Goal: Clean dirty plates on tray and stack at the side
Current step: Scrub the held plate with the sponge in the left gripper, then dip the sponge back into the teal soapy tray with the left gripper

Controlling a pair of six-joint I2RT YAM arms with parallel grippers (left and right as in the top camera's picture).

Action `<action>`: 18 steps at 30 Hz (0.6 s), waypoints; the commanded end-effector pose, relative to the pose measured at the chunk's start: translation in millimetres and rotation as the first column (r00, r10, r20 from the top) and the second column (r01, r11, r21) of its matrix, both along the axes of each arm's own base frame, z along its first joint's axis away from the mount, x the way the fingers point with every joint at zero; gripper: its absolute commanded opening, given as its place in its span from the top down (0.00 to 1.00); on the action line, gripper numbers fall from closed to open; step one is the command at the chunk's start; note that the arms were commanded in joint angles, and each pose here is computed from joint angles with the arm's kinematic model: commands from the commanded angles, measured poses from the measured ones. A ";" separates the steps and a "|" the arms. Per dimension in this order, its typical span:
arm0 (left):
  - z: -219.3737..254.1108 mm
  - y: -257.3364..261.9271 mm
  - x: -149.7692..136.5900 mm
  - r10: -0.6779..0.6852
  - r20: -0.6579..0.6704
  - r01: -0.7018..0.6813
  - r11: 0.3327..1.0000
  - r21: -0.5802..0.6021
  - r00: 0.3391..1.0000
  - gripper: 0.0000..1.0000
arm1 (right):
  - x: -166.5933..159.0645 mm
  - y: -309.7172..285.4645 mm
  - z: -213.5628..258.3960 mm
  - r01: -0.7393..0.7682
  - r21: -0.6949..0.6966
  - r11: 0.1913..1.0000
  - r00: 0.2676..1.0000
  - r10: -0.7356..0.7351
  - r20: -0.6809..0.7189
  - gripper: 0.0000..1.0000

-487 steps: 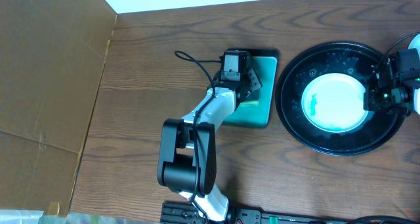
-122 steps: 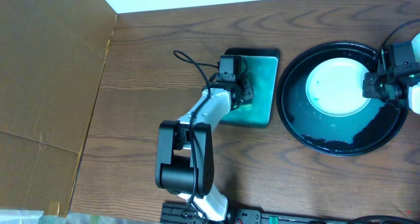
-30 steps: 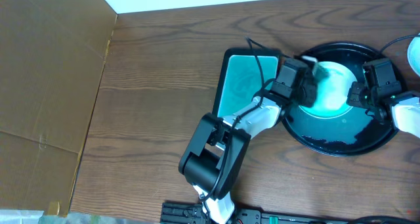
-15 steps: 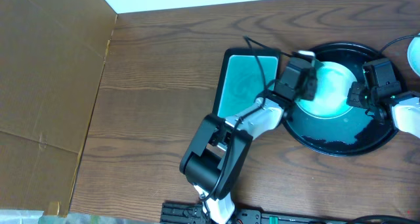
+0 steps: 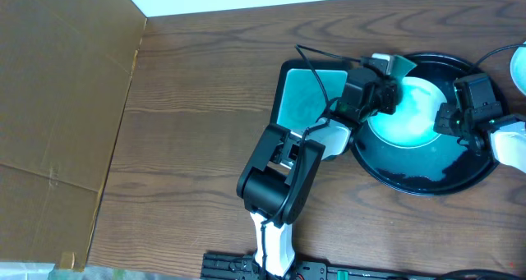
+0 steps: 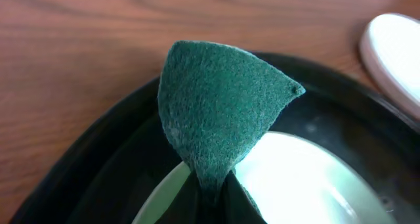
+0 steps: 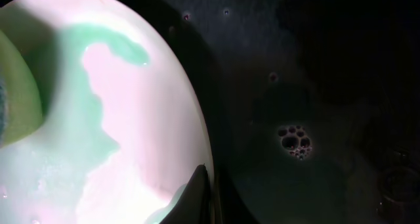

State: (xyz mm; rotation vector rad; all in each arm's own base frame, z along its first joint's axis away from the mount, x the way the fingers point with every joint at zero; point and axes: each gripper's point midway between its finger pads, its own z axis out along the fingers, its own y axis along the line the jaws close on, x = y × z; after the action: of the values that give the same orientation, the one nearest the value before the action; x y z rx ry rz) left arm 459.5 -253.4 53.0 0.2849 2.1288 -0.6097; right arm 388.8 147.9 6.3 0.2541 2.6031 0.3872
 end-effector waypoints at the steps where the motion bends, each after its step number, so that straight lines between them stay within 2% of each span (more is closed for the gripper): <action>1: -4.9 -8.8 -7.9 -0.030 -0.033 0.030 0.999 -0.019 0.999 0.93 | -11.9 3.7 -10.2 -0.019 -0.007 1.000 0.999 0.019 -0.035 0.98; 9: -51.5 19.5 -46.7 0.005 -0.287 0.031 0.992 0.120 0.958 0.93 | -14.3 4.8 -11.1 -0.025 0.000 1.000 0.999 0.025 -0.046 0.99; 15: 0.1 20.9 -59.2 -0.006 -0.268 0.037 0.993 0.111 0.964 0.93 | -14.2 3.2 -11.4 -0.020 -0.008 1.000 0.999 0.020 -0.046 0.99; 18: 10.3 24.9 -82.4 -0.012 -0.325 0.060 0.989 0.137 0.946 0.93 | -13.1 3.7 -10.9 -0.021 -0.006 1.000 0.999 0.020 -0.041 0.99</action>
State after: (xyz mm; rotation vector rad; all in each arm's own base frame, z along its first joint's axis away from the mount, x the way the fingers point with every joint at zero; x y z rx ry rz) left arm 388.1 -226.5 43.0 0.3059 2.5028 -0.5363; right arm 387.5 149.7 6.0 0.2484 2.6090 0.4011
